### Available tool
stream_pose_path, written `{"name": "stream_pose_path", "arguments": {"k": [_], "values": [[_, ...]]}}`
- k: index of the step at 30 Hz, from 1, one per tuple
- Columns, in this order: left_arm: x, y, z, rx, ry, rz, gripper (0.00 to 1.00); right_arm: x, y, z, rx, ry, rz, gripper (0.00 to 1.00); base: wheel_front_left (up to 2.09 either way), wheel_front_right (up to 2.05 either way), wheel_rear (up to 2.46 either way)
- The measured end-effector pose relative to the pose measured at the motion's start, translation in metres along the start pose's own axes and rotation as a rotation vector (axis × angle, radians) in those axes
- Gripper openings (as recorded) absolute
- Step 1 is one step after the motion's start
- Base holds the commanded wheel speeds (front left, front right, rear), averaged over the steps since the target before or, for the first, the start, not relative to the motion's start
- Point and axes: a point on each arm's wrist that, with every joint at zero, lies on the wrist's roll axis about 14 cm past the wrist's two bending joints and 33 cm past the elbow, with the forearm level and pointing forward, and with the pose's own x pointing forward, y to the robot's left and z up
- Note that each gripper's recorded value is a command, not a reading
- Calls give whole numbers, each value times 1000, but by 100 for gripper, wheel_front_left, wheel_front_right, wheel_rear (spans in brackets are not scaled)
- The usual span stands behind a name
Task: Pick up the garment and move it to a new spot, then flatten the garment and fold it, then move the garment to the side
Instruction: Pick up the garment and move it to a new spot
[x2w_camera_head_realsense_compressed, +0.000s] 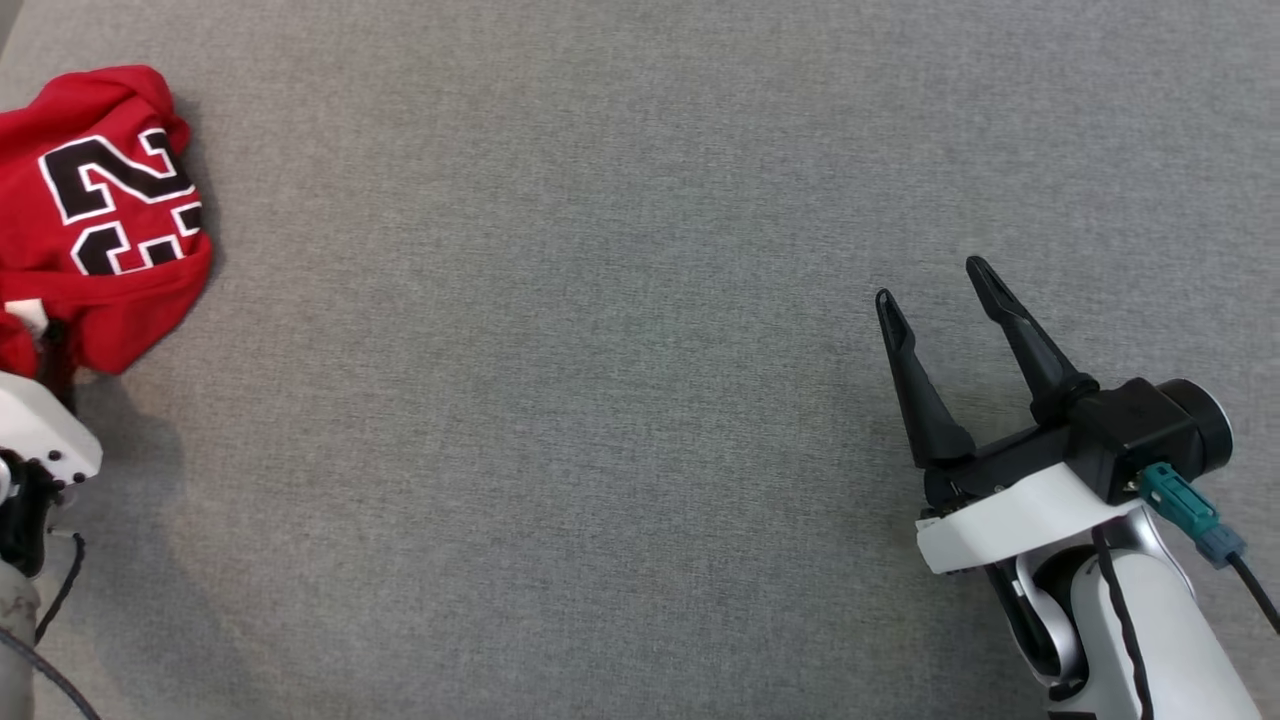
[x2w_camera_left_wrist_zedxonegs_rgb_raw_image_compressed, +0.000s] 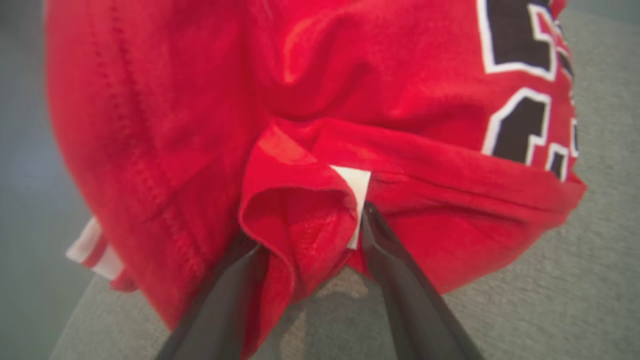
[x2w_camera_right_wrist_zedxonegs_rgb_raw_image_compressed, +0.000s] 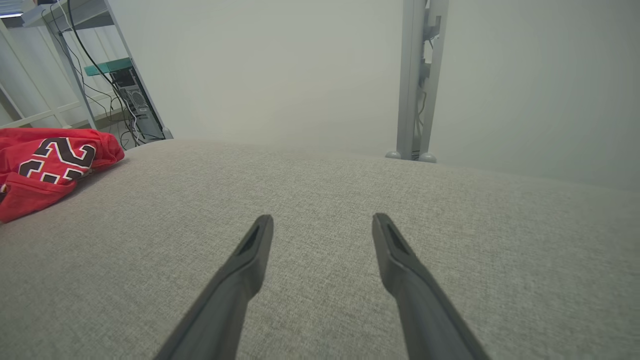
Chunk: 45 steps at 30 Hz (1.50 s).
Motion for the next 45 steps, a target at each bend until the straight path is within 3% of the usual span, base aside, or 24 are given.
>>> {"name": "stream_pose_path", "arguments": {"k": [1,5,12,17,23,28,34,37,40,41,42,45], "values": [[1,1,0,-8,-10,5,0,-1,-1,0,-2,2,-4,100,0,0,0],[2,9,16,-11,-90,28,0,-6,-11,5,-9,-11,-33,100,0,0,0],[-23,20,114,8,-429,33,0,-24,-16,24,8,-65,-75,100,0,0,0],[-77,9,207,29,-745,-6,0,-38,-12,48,10,-125,-84,100,0,0,0],[-147,-19,238,62,-986,-73,0,-62,-11,69,8,-173,-112,100,0,0,0],[-182,-61,234,72,-1081,-173,0,-83,-23,77,8,-197,-167,100,0,0,0],[-217,-134,223,85,-1130,-366,0,-105,-44,85,1,-221,-246,100,0,0,0],[-223,-162,216,91,-1121,-446,0,-112,-51,84,-1,-222,-274,100,0,0,0],[-230,-206,202,102,-1091,-579,0,-123,-65,84,1,-226,-324,100,0,0,0],[-232,-236,189,106,-1052,-671,0,-131,-74,85,1,-233,-356,100,0,0,0],[-232,-236,189,106,-1052,-671,0,-131,-74,85,1,-233,-356,100,0,0,0],[-234,-284,170,101,-985,-811,0,-142,-87,83,3,-235,-405,100,0,0,0]]}}
